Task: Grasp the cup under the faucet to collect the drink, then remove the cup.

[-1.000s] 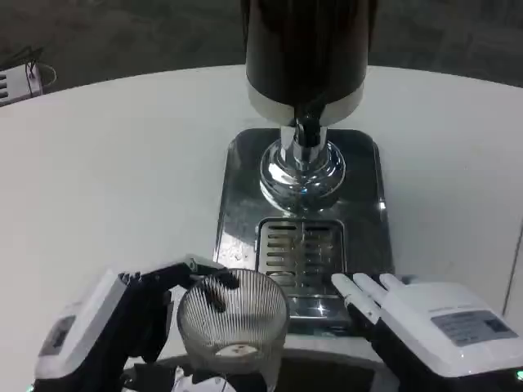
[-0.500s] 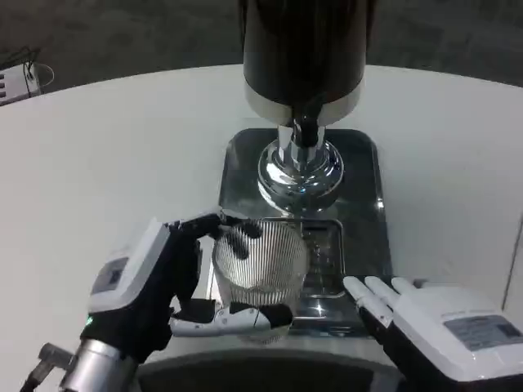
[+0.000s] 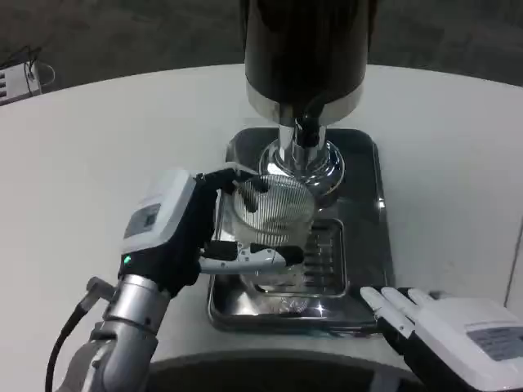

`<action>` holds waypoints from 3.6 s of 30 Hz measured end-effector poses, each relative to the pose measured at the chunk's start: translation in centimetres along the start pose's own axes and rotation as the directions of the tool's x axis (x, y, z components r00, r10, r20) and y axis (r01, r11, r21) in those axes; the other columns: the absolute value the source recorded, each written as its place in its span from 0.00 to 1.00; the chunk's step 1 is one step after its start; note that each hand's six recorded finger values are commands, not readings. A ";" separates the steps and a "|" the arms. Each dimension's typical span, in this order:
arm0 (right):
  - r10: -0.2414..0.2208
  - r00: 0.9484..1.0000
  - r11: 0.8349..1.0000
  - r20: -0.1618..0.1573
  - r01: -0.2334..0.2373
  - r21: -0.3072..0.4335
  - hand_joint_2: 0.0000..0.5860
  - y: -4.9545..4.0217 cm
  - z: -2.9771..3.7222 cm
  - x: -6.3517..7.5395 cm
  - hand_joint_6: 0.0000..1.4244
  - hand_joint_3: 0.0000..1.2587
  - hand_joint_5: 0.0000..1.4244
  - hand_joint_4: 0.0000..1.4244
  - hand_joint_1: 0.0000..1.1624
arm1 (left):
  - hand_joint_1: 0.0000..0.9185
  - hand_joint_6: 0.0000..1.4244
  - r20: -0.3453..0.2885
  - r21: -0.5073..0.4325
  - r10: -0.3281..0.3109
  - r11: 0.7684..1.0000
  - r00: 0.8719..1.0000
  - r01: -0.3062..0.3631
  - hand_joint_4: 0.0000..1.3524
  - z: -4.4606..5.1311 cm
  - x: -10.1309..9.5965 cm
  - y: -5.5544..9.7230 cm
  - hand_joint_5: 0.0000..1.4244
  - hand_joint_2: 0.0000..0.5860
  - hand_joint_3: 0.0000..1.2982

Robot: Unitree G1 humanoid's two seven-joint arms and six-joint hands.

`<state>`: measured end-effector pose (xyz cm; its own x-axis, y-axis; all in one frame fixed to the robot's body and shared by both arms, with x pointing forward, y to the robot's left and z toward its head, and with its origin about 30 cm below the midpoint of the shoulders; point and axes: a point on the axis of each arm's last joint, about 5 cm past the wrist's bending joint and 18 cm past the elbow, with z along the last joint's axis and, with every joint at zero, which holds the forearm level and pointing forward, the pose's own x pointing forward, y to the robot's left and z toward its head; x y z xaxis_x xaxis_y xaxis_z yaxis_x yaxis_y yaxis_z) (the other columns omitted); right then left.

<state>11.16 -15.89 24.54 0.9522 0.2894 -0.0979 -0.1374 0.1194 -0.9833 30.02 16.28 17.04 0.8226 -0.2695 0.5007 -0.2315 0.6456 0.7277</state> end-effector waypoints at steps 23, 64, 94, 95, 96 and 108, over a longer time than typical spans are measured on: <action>0.029 0.999 0.999 -0.015 -0.028 0.015 0.80 -0.20 -1.52 -0.8 0.00 0.00 0.00 0.00 0.43 | 0.23 0.81 -0.004 0.084 -0.087 0.993 0.996 0.087 0.30 1.33 3.2 -1.4 0.54 0.01 0.40; 0.059 0.998 0.996 0.027 -0.061 0.066 0.82 -0.37 -1.72 0.7 0.00 0.02 0.00 0.00 0.42 | 0.02 0.23 0.044 -0.119 -0.040 0.992 0.998 0.045 0.07 0.06 -2.5 4.1 0.15 0.01 0.09; 0.043 0.999 0.997 0.009 -0.043 0.061 0.82 -0.29 -1.11 0.2 0.00 0.02 0.00 0.00 0.42 | 0.00 0.22 0.406 -0.355 -0.153 0.882 0.901 0.310 0.10 5.38 3.9 9.3 0.18 0.10 0.11; 0.043 0.999 0.997 0.007 -0.043 0.065 0.82 -0.25 -1.08 0.2 0.00 0.02 0.00 0.00 0.42 | 0.00 0.22 0.409 -0.353 -0.165 0.878 0.898 0.322 0.10 5.39 4.2 9.2 0.18 0.10 0.11; 0.043 0.999 0.997 0.007 -0.044 0.067 0.82 -0.23 -1.07 0.2 0.00 0.02 0.00 0.00 0.42 | 0.00 0.22 0.409 -0.352 -0.173 0.876 0.896 0.330 0.09 5.38 4.3 9.2 0.17 0.10 0.11; 0.031 0.999 0.997 -0.009 -0.030 0.075 0.82 -0.06 -1.24 -0.2 0.00 0.02 0.00 0.00 0.42 | 0.00 0.21 0.444 -0.263 -0.310 0.852 0.841 0.453 0.08 5.80 5.6 8.3 0.16 0.09 0.09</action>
<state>11.35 -17.12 24.42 0.9500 0.2841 -0.1298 -0.1863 0.1818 -0.9655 29.69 16.00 28.64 0.5329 -0.7437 0.4036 0.3120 0.6160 0.7233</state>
